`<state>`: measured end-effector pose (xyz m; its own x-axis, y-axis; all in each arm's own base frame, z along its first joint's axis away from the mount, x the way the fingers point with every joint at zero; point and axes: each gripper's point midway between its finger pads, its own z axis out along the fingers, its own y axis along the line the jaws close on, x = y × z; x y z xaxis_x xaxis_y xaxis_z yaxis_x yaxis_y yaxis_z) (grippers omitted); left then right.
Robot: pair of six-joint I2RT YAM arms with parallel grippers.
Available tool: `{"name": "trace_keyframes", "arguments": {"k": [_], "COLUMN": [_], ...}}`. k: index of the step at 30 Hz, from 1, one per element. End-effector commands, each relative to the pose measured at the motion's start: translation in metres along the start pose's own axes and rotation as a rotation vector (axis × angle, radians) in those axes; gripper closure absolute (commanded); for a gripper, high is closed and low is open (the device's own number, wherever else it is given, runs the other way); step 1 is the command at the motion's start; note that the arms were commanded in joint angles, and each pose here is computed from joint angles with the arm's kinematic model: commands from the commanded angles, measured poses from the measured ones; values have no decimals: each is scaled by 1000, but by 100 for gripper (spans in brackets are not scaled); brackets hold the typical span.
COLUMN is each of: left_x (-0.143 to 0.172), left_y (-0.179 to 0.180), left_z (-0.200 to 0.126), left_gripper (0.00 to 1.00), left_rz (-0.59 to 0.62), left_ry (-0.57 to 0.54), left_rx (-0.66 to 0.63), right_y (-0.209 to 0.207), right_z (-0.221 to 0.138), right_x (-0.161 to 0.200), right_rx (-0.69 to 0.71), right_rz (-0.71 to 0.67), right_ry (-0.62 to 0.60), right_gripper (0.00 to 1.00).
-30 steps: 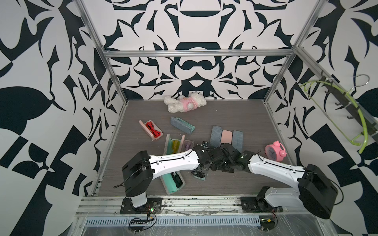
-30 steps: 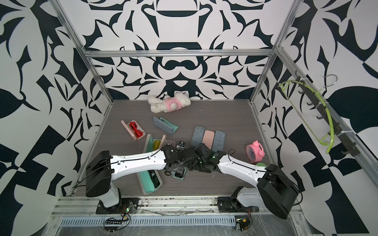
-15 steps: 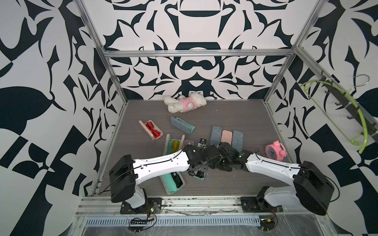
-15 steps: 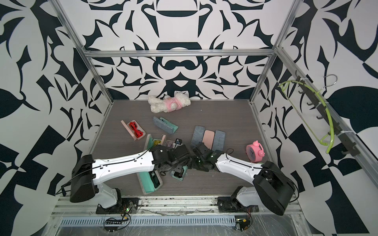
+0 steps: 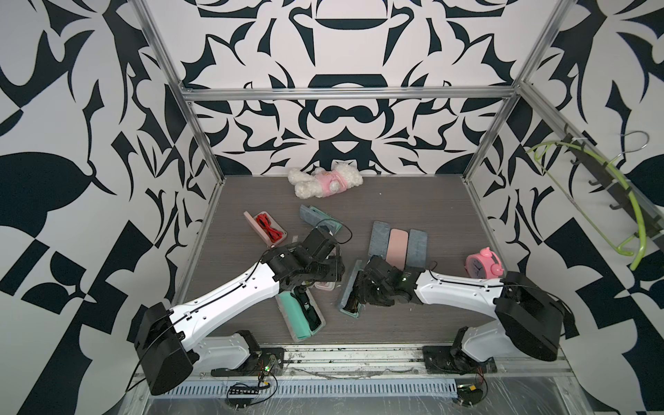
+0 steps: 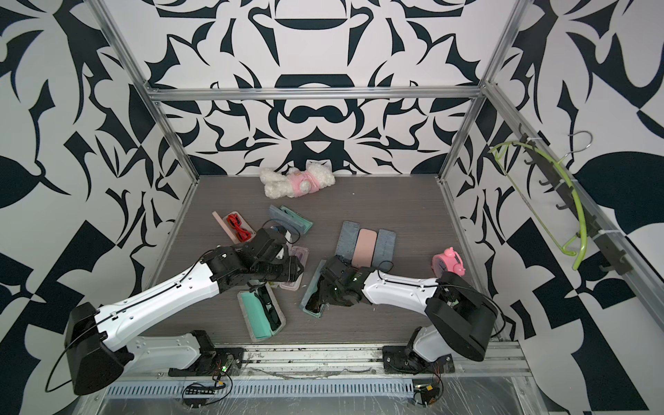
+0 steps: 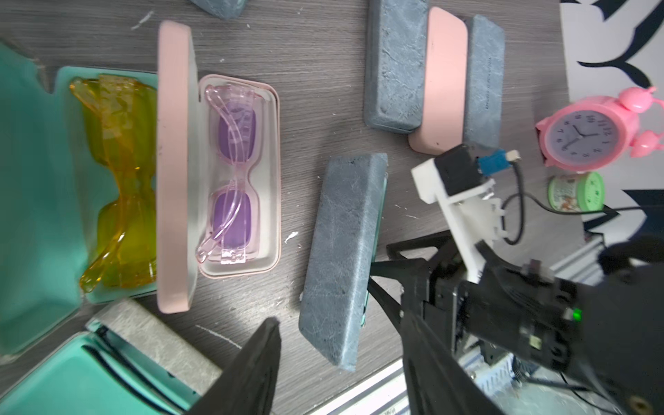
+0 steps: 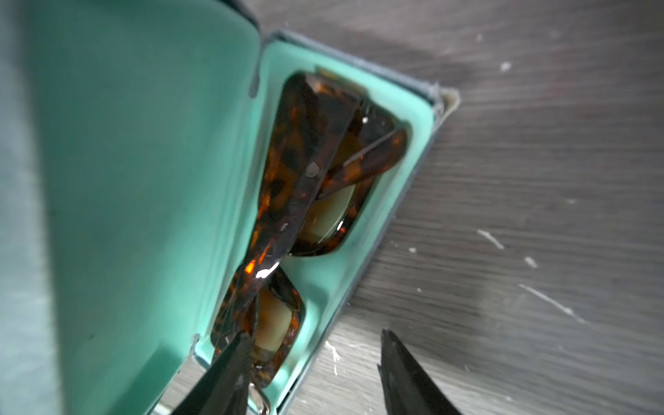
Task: Close the glasses case
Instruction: Place the glasses case at the center of the board, then close the glasses case at the center of the board.
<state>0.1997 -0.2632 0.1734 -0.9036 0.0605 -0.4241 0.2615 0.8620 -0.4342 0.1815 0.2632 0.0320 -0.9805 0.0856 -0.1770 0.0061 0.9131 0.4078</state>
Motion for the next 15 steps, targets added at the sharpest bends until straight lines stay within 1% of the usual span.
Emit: {"name": "trace_keyframes", "arguments": {"k": [1,11,15], "left_x": [0,7,11], "left_y": [-12,-9,-9], "left_z": [-4,8,13], "left_gripper": [42,47,49], "left_rz": [36,28,21], "left_ry": [6,27,43], "left_rx": [101,123,135], "right_y": [5,-2,-1], "right_z": [-7,-2,-2], "right_x": [-13,-11,-14], "right_rx": [15,55,61], "right_rz": [29,46,45], "right_ry": [-63,-66,-77], "right_gripper": [47,58,60]}}
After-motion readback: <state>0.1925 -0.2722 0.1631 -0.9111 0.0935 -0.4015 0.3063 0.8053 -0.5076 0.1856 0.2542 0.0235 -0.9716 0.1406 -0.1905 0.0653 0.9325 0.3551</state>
